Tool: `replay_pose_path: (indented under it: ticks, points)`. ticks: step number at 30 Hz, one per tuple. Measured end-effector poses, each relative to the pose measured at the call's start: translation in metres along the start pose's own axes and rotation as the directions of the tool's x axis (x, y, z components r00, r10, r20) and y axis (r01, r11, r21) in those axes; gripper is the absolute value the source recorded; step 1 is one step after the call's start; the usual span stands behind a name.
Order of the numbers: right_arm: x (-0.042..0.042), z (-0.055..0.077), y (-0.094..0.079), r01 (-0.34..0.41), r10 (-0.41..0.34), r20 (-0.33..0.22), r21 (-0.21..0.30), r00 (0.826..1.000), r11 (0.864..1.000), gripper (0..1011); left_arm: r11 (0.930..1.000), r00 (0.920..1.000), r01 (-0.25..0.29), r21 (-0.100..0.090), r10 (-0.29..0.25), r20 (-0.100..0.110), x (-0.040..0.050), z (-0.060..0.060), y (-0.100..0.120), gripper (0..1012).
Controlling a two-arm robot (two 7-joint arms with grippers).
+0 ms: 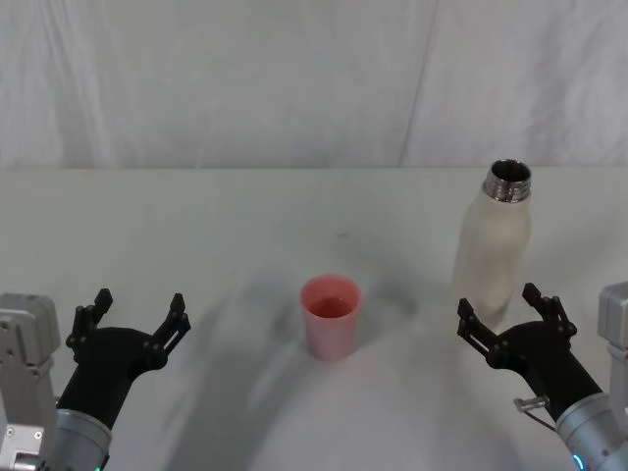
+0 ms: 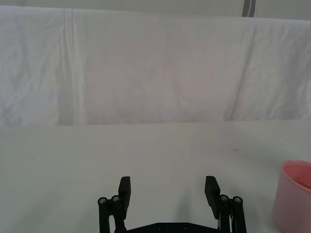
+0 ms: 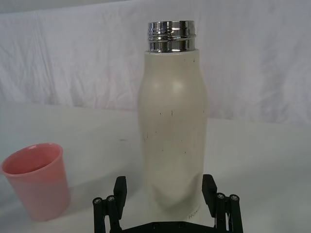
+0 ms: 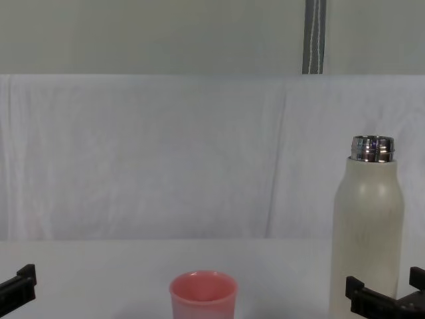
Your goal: Grasp the thermos with one hand and pour water into the cup lid.
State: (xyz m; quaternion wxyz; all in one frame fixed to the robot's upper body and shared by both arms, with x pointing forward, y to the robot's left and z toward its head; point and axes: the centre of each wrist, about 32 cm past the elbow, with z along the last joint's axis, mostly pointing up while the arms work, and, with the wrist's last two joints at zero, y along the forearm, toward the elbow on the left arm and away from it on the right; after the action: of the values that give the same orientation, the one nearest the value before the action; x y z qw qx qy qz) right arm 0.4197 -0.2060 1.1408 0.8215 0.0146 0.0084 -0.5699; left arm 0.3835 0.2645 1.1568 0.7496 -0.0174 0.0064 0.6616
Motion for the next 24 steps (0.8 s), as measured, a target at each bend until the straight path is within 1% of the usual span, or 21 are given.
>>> replay_pose_path:
  ticks: [14, 24]
  points:
    - [0.0081, 0.001, 0.013, -0.015, 0.015, -0.008, -0.001, 1.0, 1.0, 1000, 1.0, 1.0, 0.0, 0.0, 0.0, 0.0, 0.0, 0.0, 0.0, 1001]
    - [0.011, 0.0, 0.019, -0.021, 0.021, -0.01, -0.003, 1.0, 1.0, 1000, 1.0, 1.0, 0.0, 0.0, 0.0, 0.0, 0.0, 0.0, 0.0, 1001]
